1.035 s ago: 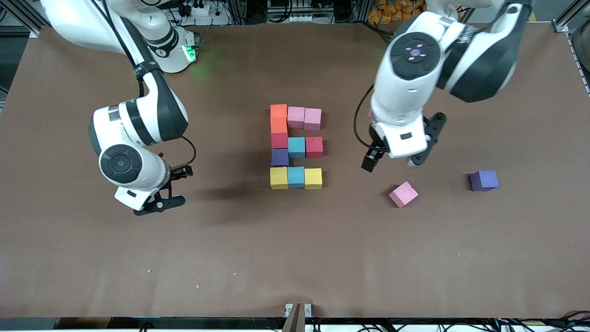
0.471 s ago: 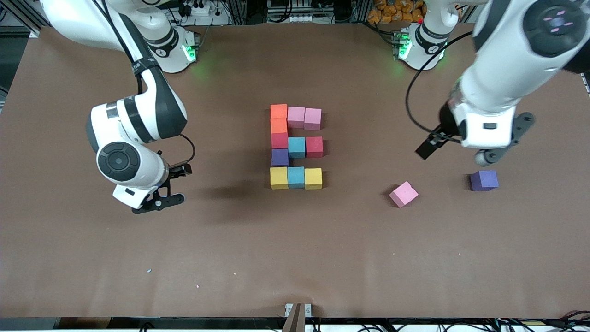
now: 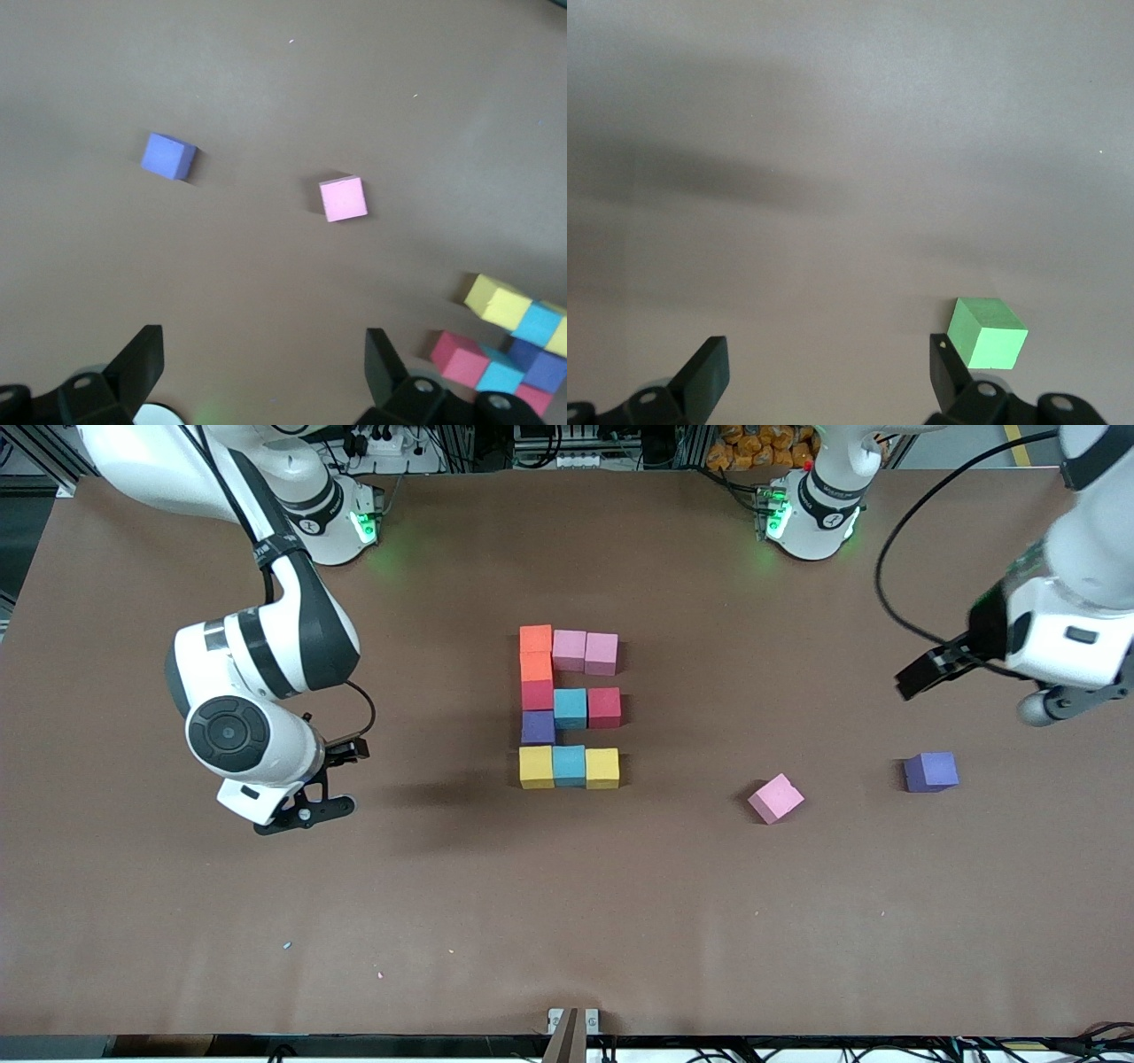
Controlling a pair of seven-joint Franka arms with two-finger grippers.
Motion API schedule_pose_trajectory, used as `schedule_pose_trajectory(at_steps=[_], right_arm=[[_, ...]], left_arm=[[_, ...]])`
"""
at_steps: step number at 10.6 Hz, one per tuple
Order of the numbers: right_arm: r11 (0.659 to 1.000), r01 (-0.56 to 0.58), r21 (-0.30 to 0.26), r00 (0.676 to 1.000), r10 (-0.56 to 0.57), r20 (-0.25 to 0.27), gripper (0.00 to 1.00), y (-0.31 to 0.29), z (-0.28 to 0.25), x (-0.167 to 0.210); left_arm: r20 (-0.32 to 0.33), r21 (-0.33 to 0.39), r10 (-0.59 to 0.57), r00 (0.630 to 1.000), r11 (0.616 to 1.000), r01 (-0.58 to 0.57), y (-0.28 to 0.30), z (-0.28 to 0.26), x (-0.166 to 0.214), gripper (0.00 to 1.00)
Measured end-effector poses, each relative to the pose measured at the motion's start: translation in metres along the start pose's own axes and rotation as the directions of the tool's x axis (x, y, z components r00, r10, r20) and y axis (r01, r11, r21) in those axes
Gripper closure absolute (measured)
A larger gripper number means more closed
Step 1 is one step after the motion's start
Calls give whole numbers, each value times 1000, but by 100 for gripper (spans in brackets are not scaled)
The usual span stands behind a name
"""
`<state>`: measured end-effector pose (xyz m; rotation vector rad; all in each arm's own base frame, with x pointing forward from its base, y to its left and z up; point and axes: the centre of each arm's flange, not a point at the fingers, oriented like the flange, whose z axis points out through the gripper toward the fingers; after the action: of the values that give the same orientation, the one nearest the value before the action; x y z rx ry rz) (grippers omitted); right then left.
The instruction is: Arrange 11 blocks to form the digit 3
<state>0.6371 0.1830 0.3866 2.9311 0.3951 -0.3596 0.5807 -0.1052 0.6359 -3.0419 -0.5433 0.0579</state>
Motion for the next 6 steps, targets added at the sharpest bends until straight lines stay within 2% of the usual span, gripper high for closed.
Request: schedule_pose_trajectory(at_steps=[4, 6], right_arm=[[1000, -1, 0, 1000, 1, -14, 0, 1, -8, -3], [1000, -7, -3, 1000, 7, -26, 0, 4, -29, -13]], left_arm=[[7, 9, 206, 978, 978, -206, -24, 1, 4, 0], [5, 11, 253, 968, 967, -253, -31, -2, 2, 0]])
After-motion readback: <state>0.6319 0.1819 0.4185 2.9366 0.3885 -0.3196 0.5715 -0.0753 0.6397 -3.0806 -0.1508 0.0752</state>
